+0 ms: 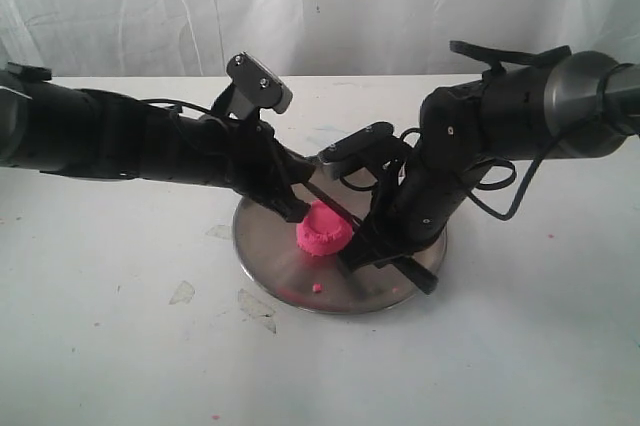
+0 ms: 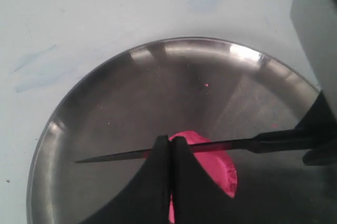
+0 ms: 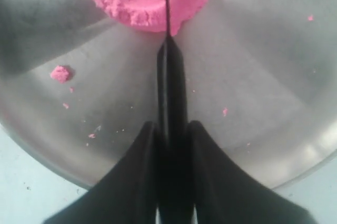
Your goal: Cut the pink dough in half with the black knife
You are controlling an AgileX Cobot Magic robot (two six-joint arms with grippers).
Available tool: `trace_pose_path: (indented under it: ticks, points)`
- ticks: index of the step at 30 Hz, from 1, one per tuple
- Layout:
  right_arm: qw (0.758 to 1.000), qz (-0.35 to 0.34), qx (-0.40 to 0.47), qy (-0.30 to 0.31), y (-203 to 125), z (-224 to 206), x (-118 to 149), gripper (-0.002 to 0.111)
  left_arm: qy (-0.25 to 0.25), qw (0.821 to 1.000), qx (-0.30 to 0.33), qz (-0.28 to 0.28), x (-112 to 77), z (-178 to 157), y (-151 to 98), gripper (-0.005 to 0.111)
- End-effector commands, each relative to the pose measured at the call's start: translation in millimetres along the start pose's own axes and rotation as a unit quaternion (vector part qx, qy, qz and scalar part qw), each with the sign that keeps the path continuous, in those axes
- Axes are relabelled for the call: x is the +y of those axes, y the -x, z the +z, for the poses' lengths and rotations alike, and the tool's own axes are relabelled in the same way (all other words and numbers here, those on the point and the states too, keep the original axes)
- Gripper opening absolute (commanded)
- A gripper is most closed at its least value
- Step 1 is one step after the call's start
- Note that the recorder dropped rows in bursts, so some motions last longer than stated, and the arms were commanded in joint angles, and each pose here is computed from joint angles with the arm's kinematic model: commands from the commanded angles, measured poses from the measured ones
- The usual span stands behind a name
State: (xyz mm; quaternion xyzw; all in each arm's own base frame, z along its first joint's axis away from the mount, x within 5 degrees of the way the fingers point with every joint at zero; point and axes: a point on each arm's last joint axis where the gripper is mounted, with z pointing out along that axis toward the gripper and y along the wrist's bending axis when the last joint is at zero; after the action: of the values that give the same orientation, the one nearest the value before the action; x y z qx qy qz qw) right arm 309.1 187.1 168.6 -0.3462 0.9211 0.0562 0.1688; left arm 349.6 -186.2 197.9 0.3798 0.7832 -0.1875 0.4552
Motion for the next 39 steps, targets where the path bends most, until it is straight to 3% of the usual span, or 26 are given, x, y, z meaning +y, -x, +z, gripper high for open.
trace_pose_path:
  ticks: [1, 19, 39]
  points:
    - [1.0, -0.006, -0.009, -0.002, 4, -2, -2, 0.0, -0.008, 0.998, -0.001, 0.059, -1.1, 6, -3, 0.0]
    - [1.0, -0.009, -0.004, 0.001, 4, 2, -2, 0.0, 0.036, 0.996, -0.004, 0.076, 25.9, 40, 12, 0.0]
    - [1.0, -0.012, -0.005, 0.0, 4, 2, -2, 0.0, 0.042, 0.996, 0.012, 0.072, 29.1, 50, 2, 0.0]
